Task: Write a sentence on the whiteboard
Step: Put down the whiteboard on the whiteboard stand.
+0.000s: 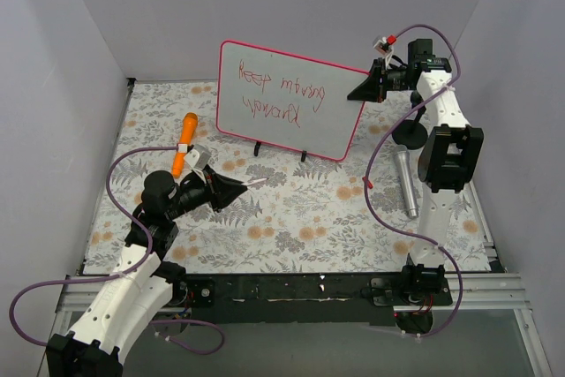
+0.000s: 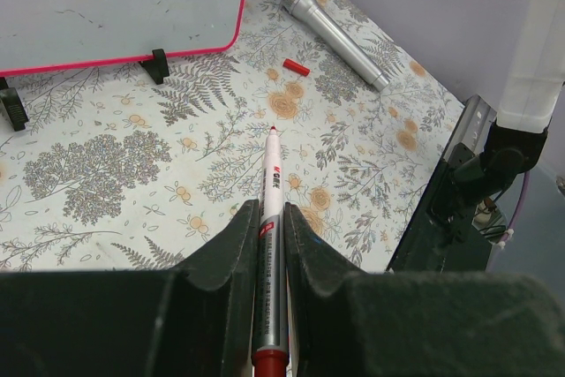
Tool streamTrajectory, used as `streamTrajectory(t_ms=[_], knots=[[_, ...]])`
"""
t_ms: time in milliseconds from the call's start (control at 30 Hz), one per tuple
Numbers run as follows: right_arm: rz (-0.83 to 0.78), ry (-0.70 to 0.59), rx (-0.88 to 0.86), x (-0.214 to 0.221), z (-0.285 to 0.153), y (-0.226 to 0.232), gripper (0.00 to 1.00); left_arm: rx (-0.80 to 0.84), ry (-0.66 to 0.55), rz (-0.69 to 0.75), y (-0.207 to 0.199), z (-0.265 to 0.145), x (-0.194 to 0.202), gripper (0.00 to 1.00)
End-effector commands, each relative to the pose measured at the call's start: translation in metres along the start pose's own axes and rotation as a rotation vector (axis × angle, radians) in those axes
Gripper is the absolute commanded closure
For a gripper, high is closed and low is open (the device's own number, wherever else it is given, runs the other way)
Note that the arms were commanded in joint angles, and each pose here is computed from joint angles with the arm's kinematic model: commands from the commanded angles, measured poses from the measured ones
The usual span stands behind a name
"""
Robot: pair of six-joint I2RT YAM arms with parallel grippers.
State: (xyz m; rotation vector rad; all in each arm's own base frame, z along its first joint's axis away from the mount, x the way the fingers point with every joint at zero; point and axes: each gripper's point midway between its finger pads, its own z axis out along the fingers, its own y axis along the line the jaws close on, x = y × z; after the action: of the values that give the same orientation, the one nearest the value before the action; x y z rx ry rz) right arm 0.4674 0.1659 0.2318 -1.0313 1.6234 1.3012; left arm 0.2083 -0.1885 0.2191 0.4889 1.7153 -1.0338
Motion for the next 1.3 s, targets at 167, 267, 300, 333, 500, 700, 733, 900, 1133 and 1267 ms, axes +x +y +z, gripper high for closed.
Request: streamTrajectory(t_ms=[167,267,300,333,500,700,733,900,1133,1267], knots=[[-0.004,0.016,0.016,-0.001,0.007,-0.013,0.87,-0.005,-0.014,0.023,0.001,-0.001,-0.005,1.0],[0.006,0.016,0.017,0.0,0.008,-0.017,0.81,-0.005,-0.014,0.025,0.001,-0.001,-0.005,1.0],[-0.003,0.013,0.019,-0.001,0.008,-0.018,0.78,-0.007,-0.015,0.023,0.001,-0.001,-0.006,1.0],[0.007,0.011,0.021,-0.003,0.008,-0.018,0.78,-0.006,-0.012,0.02,0.001,0.0,-0.005,1.0],[-0.003,-0.002,0.029,-0.011,0.008,-0.022,0.76,-0.009,-0.012,0.019,0.002,0.0,-0.005,1.0],[-0.004,-0.007,0.029,-0.014,0.009,-0.022,0.71,-0.008,-0.011,0.02,0.002,0.0,-0.005,1.0],[-0.001,-0.008,0.027,-0.014,0.009,-0.022,0.7,-0.008,-0.013,0.02,0.001,0.0,-0.005,1.0],[-0.003,-0.01,0.029,-0.017,0.008,-0.02,0.6,-0.007,-0.014,0.021,0.001,-0.001,-0.006,1.0],[-0.012,-0.013,0.035,-0.022,0.006,-0.016,0.52,-0.005,-0.011,0.021,0.001,0.0,-0.005,1.0],[-0.008,-0.004,0.046,-0.017,0.007,-0.017,0.47,-0.005,-0.014,0.022,0.001,-0.001,-0.006,1.0]])
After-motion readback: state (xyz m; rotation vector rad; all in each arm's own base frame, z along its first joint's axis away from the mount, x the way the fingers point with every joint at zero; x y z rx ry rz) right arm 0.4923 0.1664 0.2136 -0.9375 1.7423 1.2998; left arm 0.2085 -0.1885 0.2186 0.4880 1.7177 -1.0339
